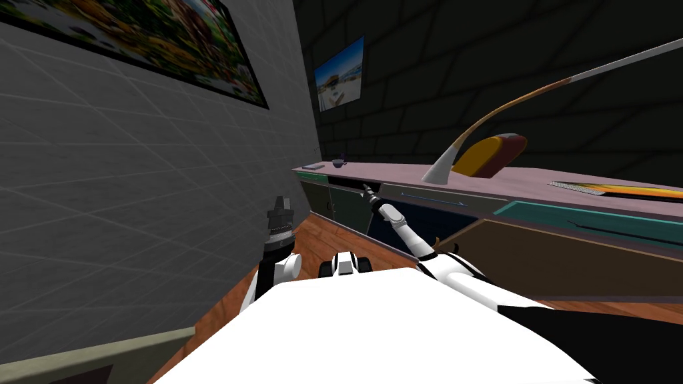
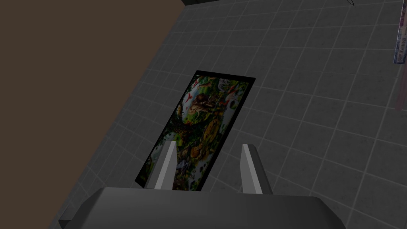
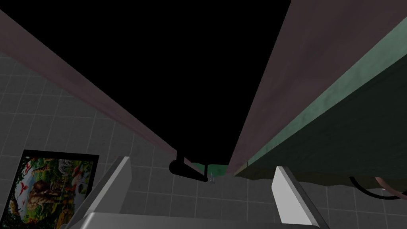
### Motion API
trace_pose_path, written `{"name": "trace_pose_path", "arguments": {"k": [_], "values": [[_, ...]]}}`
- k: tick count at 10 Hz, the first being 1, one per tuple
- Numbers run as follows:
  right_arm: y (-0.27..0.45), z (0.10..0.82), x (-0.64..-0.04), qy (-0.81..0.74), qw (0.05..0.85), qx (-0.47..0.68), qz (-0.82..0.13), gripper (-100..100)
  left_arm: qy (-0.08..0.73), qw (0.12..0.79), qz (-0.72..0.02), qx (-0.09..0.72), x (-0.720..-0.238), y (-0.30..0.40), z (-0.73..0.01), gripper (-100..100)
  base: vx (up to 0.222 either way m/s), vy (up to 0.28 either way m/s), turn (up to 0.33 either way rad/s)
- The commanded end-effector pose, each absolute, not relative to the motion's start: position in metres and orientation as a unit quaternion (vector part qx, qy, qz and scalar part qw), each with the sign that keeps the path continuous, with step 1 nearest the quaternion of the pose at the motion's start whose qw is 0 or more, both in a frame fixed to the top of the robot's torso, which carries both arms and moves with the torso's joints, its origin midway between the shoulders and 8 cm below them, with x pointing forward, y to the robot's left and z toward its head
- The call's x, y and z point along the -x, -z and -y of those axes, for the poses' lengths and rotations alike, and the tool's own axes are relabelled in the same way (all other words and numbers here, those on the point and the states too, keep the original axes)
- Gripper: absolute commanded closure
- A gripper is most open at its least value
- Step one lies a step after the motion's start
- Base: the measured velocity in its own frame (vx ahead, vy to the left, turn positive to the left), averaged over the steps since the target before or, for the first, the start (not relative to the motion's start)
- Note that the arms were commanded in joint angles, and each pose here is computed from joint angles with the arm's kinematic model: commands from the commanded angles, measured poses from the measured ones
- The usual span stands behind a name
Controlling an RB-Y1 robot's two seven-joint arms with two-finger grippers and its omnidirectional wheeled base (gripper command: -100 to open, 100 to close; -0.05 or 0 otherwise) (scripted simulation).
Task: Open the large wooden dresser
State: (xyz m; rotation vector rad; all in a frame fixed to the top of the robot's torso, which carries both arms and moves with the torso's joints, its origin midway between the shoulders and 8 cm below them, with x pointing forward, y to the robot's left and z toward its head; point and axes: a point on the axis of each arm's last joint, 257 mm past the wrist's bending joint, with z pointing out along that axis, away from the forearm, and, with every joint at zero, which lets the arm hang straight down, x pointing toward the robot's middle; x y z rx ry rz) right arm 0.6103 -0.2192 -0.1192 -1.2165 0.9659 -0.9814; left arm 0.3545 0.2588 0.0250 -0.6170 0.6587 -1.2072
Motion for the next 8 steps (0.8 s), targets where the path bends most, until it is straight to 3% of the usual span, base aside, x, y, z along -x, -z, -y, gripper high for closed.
{"name": "trace_pose_path", "arguments": {"k": [1, 2, 4, 8], "values": [[0.12, 0.22, -0.611, 0.427, 0.605, 0.528, -0.416, -100, 0.548, 0.729, -0.299, 0.28, -0.354, -0.025, -0.259, 0, -0.008, 0.0, 0.0], [0.112, 0.23, -0.617, 0.427, 0.604, 0.528, -0.416, 100, 0.548, 0.729, -0.299, 0.28, -0.354, -0.025, -0.259, 0, 0.06, 0.054, 0.003], [0.113, 0.224, -0.615, 0.427, 0.606, 0.528, -0.414, 100, 0.548, 0.729, -0.299, 0.28, -0.354, -0.025, -0.259, 0, -0.018, 0.048, -0.034], [0.12, 0.218, -0.612, 0.42, 0.606, 0.533, -0.415, 100, 0.548, 0.729, -0.299, 0.28, -0.355, -0.025, -0.259, 0, -0.179, 0.098, -0.02]]}}
